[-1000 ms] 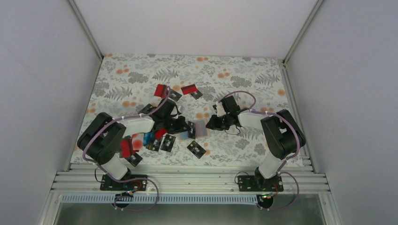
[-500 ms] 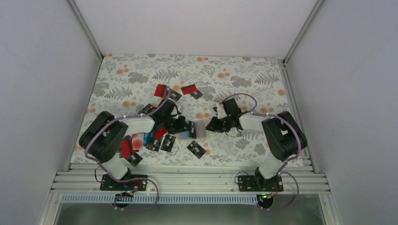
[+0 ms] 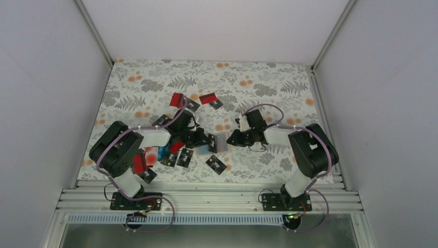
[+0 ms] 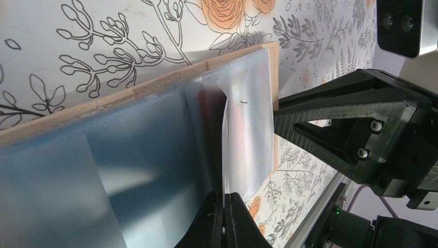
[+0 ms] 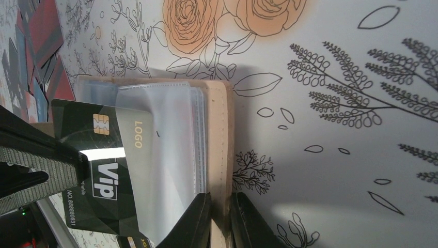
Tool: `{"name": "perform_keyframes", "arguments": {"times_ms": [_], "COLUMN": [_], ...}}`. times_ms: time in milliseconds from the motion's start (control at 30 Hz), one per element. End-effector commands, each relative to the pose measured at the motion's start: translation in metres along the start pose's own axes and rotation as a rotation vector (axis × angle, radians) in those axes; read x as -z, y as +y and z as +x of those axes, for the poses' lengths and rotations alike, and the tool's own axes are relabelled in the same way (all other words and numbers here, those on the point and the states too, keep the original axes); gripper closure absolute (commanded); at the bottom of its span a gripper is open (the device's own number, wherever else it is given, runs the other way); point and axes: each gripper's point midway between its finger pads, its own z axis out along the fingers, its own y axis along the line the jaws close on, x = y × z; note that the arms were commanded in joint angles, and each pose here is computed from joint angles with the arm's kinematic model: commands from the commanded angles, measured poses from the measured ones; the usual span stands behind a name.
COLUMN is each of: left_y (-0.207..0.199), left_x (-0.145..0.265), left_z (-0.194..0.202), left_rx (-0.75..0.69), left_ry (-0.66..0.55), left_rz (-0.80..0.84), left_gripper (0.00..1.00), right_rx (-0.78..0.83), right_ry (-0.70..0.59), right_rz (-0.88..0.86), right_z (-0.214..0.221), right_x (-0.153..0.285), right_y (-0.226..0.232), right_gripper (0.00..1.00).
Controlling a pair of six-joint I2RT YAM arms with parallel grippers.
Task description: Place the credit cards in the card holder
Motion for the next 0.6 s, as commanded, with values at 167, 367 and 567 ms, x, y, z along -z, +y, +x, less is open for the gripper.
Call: {"name": "perform_keyframes", "arguments": {"times_ms": [167,367,567], "left_y": [0.004,0.007,0.004], "left_x": [-0.007,0.001,0.002], "left_z": [-0.005,-0.012,-0.012], "left_rx": [0.035,0.041,0.041], "left_ry": [-0.005,-0.009,-0.002], "left_rz": [0.024,0.042,0.058], "left_gripper": [0.98,0.98,0.98], "right_rx": [-0.104,-0.105,-0.105], "right_ry": [0.145,0.155,0.158], "right_rz": [0.080,0.082,0.082], "right_z": [0.056,0.064,0.065], "right_x": [-0.008,-0.008,-0.009], "right_y": [-0.031,-0.033,-0.032], "right_gripper": [0.89,0.89,0.89]}}
